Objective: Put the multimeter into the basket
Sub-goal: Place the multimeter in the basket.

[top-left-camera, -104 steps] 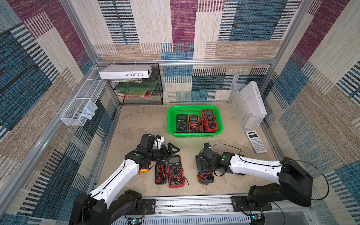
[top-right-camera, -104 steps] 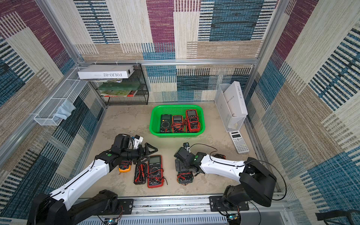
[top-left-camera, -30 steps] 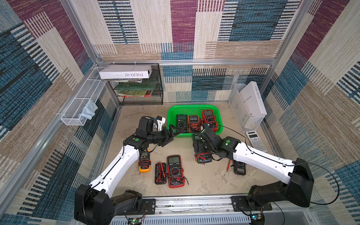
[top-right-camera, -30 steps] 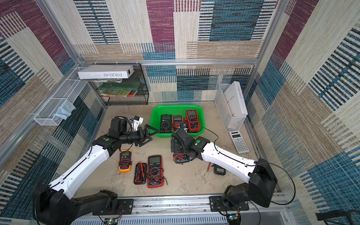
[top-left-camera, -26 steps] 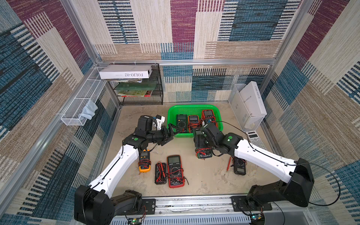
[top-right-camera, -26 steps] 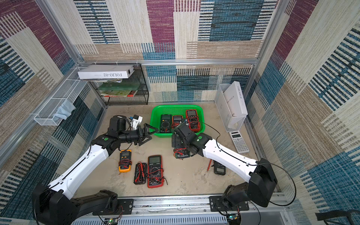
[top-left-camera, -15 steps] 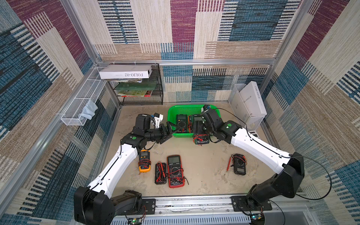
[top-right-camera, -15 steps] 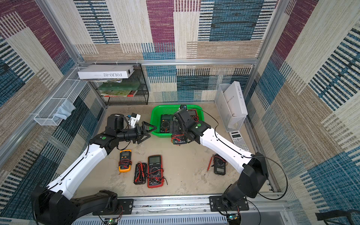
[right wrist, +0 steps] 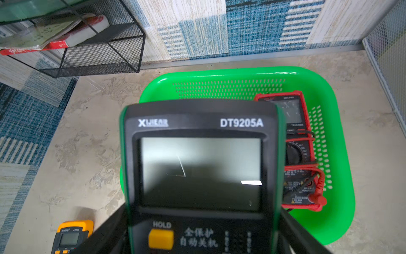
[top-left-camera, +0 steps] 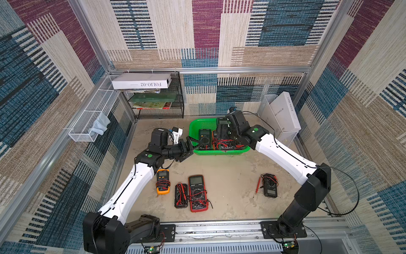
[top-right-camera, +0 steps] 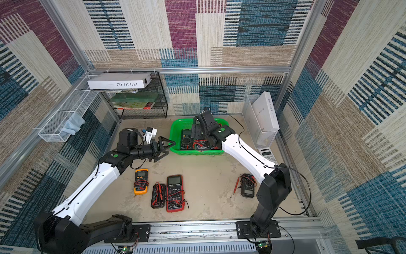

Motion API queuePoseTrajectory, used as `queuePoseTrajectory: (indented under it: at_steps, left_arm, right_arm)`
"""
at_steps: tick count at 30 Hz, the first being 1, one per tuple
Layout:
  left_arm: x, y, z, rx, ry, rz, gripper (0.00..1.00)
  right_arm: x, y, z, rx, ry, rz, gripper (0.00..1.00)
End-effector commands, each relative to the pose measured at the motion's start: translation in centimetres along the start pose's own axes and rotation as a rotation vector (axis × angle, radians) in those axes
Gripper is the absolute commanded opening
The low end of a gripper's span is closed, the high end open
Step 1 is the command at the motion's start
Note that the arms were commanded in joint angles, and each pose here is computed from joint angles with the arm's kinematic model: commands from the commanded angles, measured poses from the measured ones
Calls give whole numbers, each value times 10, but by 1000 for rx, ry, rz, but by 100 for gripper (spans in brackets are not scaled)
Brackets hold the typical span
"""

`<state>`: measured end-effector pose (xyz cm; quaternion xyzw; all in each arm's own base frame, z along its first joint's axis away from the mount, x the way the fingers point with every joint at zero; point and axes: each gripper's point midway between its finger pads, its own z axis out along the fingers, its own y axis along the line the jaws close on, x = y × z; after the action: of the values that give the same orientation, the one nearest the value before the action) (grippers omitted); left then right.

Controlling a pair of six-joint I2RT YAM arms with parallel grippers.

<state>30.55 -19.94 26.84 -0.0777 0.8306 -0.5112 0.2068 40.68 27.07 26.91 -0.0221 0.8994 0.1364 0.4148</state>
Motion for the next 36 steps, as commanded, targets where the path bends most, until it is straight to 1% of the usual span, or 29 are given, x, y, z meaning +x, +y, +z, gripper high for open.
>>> queuePoseTrajectory:
  at_steps: [1,10,18,25,36]
  left_arm:
    - [-2,-7,-3,26,-13,21,100]
    - [-6,-5,-6,22,-29,33,100]
    - [-11,-1,-2,23,-21,25,100]
    - [-12,1,-3,20,-22,18,100]
    - [-13,4,-5,9,-28,7,100]
  right_arm:
    - [-12,1,4,-2,-20,1,75]
    - [-21,2,31,24,-15,-17,75]
    - [-20,-7,65,66,14,-37,75]
    - [-8,-18,104,98,82,-50,75]
    - [17,-24,142,120,159,-75,75]
